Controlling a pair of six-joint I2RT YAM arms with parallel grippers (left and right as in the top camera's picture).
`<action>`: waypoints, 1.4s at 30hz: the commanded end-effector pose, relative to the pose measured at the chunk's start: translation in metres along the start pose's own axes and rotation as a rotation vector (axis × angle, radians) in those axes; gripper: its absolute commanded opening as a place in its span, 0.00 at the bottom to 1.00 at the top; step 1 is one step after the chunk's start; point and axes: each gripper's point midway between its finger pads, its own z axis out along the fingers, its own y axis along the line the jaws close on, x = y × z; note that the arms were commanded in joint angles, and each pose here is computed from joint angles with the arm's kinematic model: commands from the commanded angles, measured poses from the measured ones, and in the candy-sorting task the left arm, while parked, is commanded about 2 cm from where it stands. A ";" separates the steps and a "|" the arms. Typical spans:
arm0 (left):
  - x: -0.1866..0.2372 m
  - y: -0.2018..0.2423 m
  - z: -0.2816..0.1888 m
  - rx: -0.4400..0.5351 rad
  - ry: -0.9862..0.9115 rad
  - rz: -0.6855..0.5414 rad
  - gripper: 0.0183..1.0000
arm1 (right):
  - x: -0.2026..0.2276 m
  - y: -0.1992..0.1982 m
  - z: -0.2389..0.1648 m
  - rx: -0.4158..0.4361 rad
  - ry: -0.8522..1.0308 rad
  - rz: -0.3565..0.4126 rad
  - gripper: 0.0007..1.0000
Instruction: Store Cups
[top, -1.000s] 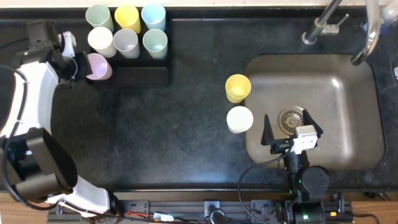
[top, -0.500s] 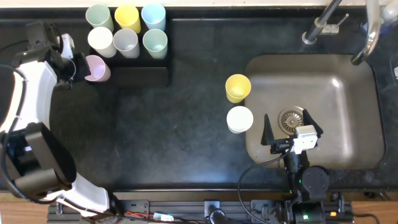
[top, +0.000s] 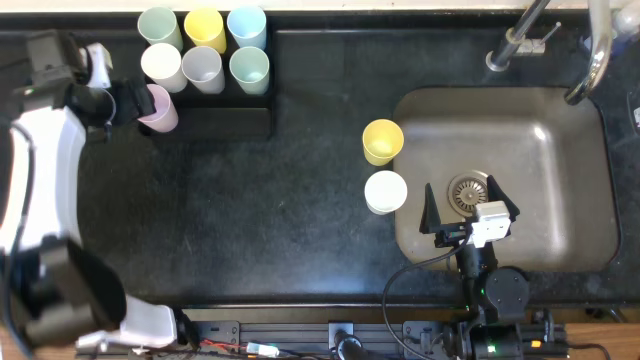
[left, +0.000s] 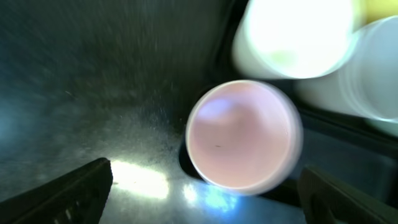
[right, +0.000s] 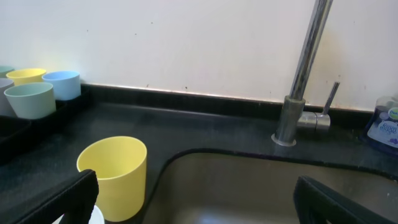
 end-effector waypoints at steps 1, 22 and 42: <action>-0.022 -0.061 -0.092 0.086 -0.153 0.107 1.00 | 0.004 0.000 0.000 0.001 0.002 0.007 1.00; 0.187 -0.347 -0.065 0.255 0.273 0.398 1.00 | 0.004 0.000 0.000 0.001 0.002 0.007 1.00; 0.204 -0.376 0.019 0.203 0.267 0.384 0.92 | 0.004 0.000 0.000 0.001 0.002 0.007 1.00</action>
